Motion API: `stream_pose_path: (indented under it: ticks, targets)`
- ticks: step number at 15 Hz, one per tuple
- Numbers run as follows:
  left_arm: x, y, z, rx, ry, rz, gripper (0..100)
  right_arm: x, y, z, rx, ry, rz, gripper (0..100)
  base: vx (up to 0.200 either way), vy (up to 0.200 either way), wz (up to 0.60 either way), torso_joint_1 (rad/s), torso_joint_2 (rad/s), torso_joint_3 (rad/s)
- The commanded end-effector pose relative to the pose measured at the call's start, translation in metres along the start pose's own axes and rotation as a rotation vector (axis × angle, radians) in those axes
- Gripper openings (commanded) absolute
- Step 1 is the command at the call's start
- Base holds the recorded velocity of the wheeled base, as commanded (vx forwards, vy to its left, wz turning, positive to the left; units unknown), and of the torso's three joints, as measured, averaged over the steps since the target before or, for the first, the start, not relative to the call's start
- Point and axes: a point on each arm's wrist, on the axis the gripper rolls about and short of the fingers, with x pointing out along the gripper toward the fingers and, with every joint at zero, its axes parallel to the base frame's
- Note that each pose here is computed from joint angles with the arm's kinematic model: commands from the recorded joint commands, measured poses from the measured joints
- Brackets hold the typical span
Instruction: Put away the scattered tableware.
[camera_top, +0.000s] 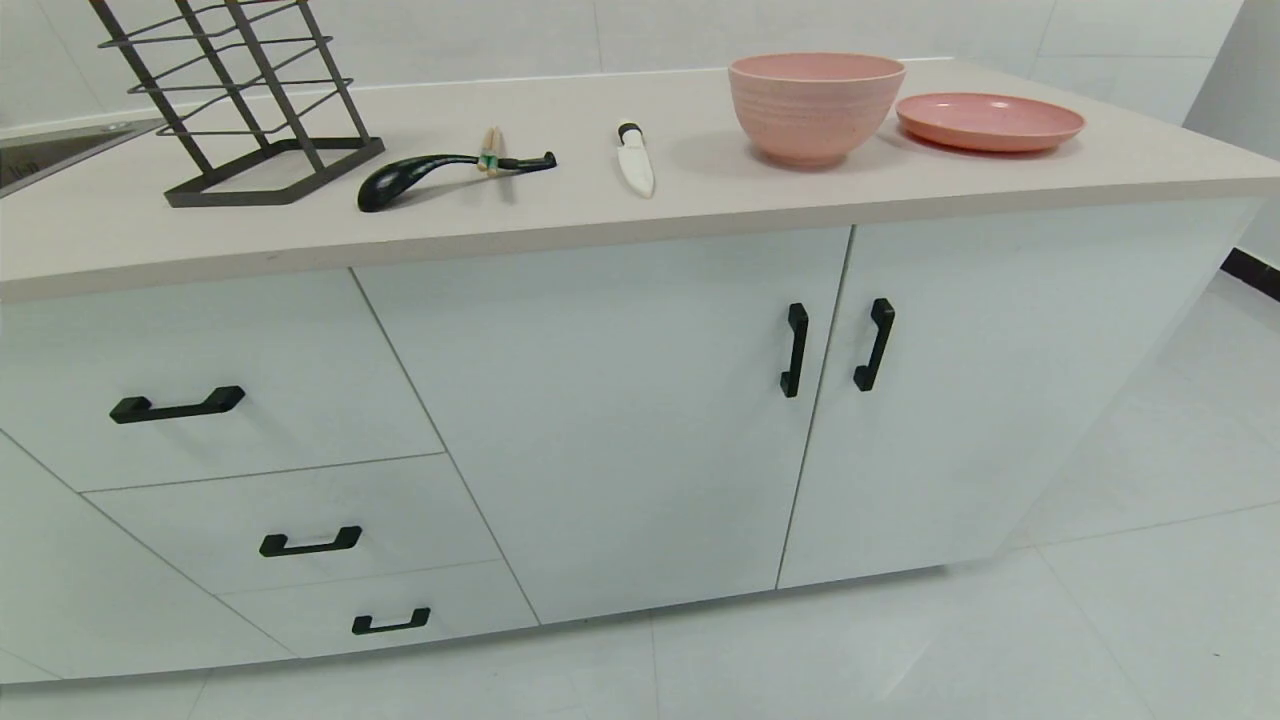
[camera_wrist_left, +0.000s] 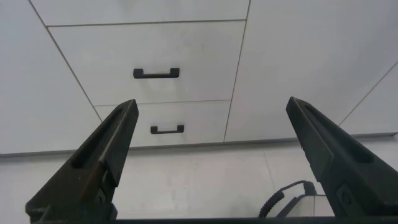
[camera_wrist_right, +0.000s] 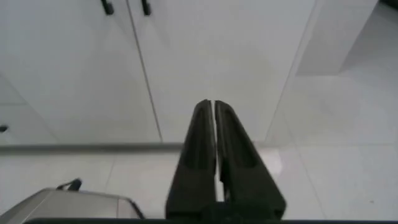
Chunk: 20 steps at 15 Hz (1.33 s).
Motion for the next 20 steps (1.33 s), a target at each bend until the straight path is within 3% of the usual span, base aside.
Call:
stream_pose_path:
  ticks: [1,4,7,9,15,20]
  targets:
    - [0.0,0.0,0.0,0.0,-0.001,0.001,100,-0.002,0.0,0.003,-0.002,-0.007,0.007,100,0.0,0.0,0.0,0.0,0.0,0.0]
    - [0.0,0.0,0.0,0.001,0.001,0.0,100,0.001,0.0,0.014,0.001,0.014,0.024,100,0.0,0.0,0.0,0.0,0.0,0.0]
    - [0.0,0.0,0.0,0.0,0.001,0.0,100,0.024,-0.004,0.056,0.007,0.081,0.11,100,0.0,0.0,0.0,0.0,0.0,0.0]
    - [0.0,0.0,0.0,0.0,-0.001,-0.001,100,0.062,-0.006,0.072,-0.003,0.089,0.145,100,0.0,0.0,0.0,0.0,0.0,0.0]
    - [0.0,0.0,0.0,0.0,-0.001,-0.001,100,0.122,-0.005,0.069,-0.064,0.129,0.233,100,0.0,0.0,0.0,0.0,0.0,0.0]
    - [0.0,0.0,0.0,0.0,-0.001,-0.001,100,0.172,-0.002,0.059,-0.141,0.036,0.44,100,0.0,0.0,0.0,0.0,0.0,0.0]
